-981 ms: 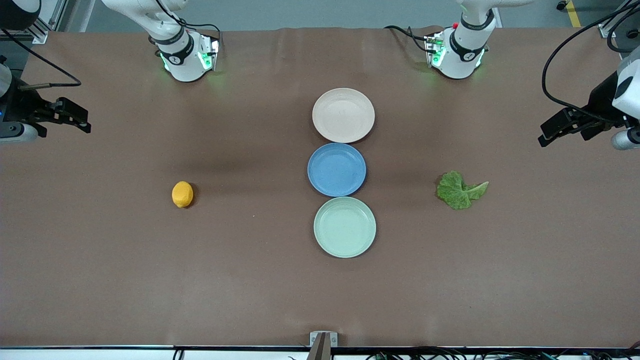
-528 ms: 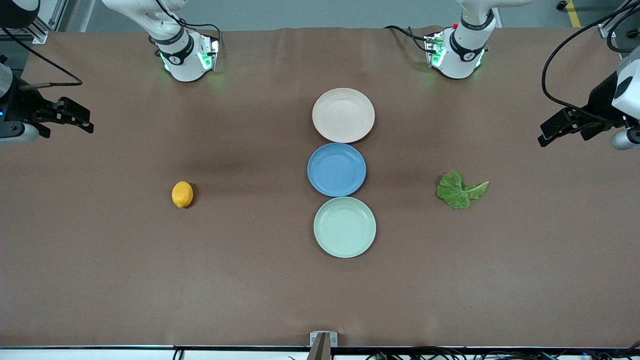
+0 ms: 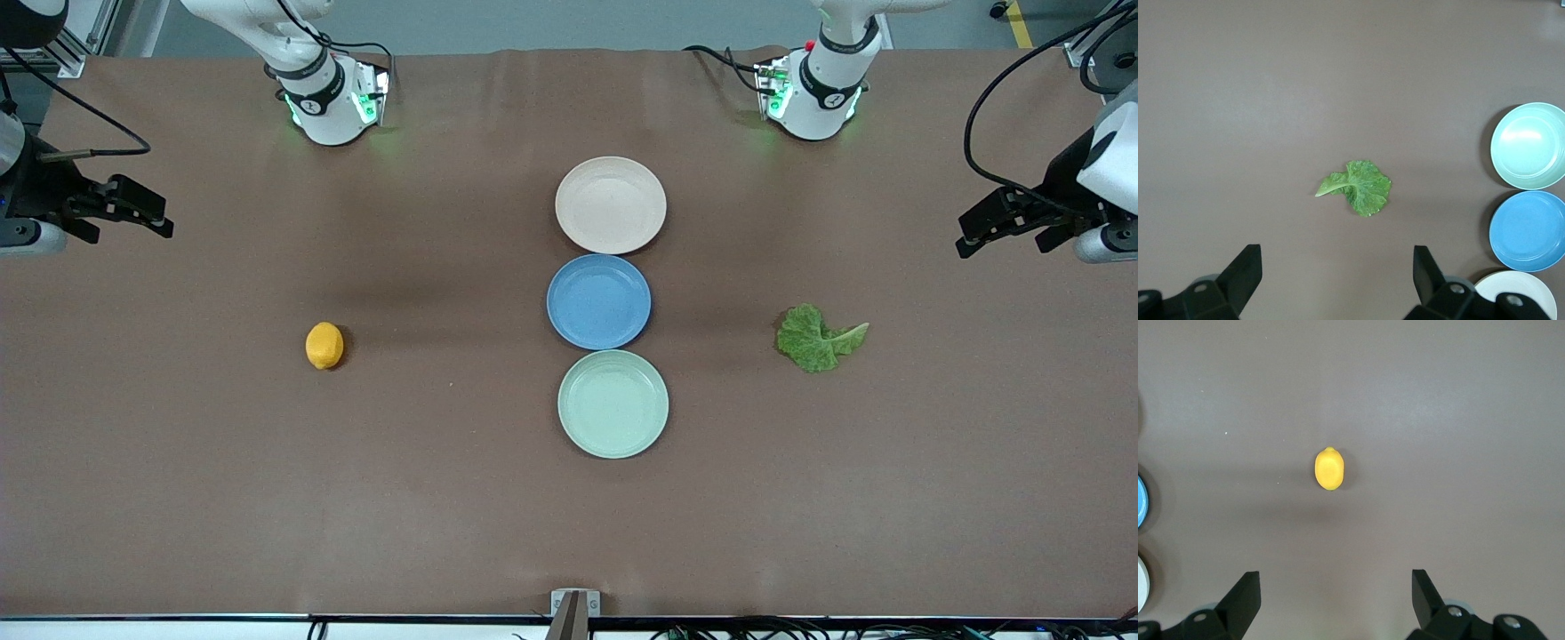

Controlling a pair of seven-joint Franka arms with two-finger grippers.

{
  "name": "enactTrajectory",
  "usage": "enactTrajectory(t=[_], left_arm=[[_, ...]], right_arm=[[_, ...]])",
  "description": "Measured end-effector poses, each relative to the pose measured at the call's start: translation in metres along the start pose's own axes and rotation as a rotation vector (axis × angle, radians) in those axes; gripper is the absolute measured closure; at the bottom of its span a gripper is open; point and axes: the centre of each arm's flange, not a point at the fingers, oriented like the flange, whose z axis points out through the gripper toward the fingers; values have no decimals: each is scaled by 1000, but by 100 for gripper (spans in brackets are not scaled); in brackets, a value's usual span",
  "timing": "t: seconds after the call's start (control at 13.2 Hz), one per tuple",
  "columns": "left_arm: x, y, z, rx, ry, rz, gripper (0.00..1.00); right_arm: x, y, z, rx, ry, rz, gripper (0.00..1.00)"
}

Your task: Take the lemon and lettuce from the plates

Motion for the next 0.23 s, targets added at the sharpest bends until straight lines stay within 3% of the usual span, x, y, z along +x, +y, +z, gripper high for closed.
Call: enactTrajectory(t=[0.23], left_arm=[[0,0,0,0,0,0,0]], right_arm=[[0,0,0,0,0,7,0]])
